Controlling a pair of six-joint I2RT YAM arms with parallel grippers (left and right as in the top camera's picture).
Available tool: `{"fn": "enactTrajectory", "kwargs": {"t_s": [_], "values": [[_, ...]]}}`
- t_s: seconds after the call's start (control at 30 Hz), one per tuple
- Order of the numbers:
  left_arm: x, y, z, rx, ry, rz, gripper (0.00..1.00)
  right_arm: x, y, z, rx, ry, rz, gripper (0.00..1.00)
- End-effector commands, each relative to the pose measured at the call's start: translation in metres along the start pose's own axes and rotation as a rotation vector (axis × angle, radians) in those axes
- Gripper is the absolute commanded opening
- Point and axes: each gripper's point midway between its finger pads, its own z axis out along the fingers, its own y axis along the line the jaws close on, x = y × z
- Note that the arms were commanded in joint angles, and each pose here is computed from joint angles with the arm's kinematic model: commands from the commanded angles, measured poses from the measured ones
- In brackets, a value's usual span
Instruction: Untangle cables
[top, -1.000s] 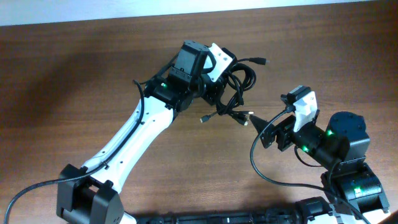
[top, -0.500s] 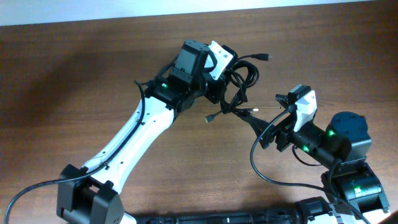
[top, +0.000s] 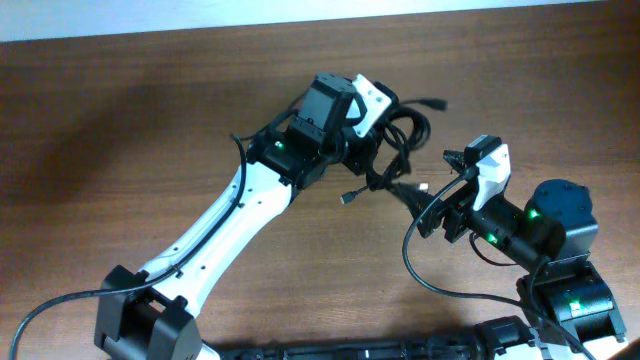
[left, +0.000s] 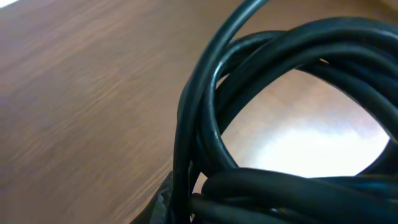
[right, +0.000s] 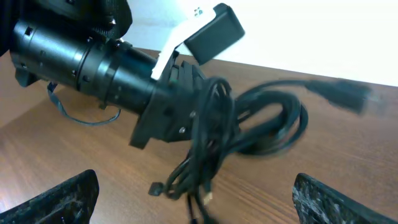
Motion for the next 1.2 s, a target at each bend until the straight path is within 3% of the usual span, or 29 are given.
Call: {"fn": "enactTrajectory", "kwargs": {"t_s": [0.0, 0.17, 0.37, 0.6, 1.0, 1.17], "values": [[-0.025, 0.029, -0.024, -0.174, -0.117, -0.356, 0.00, -0.012, 0.006, -0.004, -0.012, -0.029, 0.000, 0.99], [-0.028, 0.029, -0.024, -0.161, -0.146, -0.553, 0.00, -0.012, 0.005, -0.004, -0.012, -0.028, 0.003, 0.99], [-0.028, 0.028, -0.024, -0.129, -0.170, -0.899, 0.00, -0.007, -0.010, 0.001, 0.063, -0.007, 0.048, 0.99], [-0.027, 0.003, -0.021, 0.018, -0.101, -1.124, 0.00, 0.002, -0.032, 0.011, 0.156, 0.027, 0.168, 0.99], [-0.026, -0.038, -0.025, 0.225, 0.042, -1.124, 0.00, 0.014, -0.057, 0.012, 0.283, 0.068, 0.187, 0.99], [-0.026, -0.054, -0.029, 0.312, 0.078, -1.005, 0.00, 0.018, -0.064, 0.010, 0.327, 0.077, 0.190, 0.99]]}}
